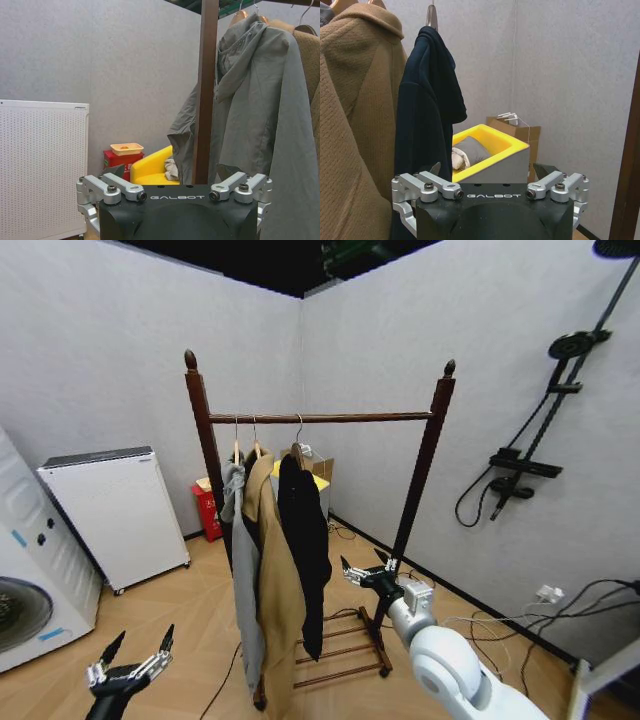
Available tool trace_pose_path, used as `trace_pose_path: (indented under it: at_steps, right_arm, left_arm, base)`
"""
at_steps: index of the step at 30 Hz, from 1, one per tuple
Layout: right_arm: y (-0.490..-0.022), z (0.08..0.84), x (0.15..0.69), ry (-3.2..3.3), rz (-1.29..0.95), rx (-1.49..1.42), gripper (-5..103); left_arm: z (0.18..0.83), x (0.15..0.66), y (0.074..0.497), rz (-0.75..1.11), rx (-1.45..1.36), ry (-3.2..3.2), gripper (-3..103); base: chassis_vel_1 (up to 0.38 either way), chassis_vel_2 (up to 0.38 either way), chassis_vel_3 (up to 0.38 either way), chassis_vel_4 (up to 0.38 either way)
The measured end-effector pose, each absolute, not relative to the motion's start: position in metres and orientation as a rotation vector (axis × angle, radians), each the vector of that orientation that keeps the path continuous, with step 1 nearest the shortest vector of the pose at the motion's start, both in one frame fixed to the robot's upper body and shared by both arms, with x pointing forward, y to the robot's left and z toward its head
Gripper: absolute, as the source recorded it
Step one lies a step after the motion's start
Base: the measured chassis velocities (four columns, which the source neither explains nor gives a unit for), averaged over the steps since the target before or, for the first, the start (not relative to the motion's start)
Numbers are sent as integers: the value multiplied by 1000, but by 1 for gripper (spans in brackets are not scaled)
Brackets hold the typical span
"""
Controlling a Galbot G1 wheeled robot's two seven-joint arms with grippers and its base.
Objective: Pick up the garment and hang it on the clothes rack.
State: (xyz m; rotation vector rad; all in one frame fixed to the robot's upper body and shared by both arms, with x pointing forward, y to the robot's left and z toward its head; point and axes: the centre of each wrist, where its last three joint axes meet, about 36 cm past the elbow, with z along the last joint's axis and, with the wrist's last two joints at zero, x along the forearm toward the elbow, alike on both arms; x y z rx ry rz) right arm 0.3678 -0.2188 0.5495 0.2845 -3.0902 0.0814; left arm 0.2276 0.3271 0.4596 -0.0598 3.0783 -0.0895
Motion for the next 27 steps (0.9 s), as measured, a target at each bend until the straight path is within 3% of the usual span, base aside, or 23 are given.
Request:
trace_pose_path:
  at_steps: [27]
  right_arm:
    - [-217,539,360,-3064,108,300,100]
  left_arm:
    - [460,228,327,-90,-60,3078,100]
  base:
    - [50,-57,-56,43]
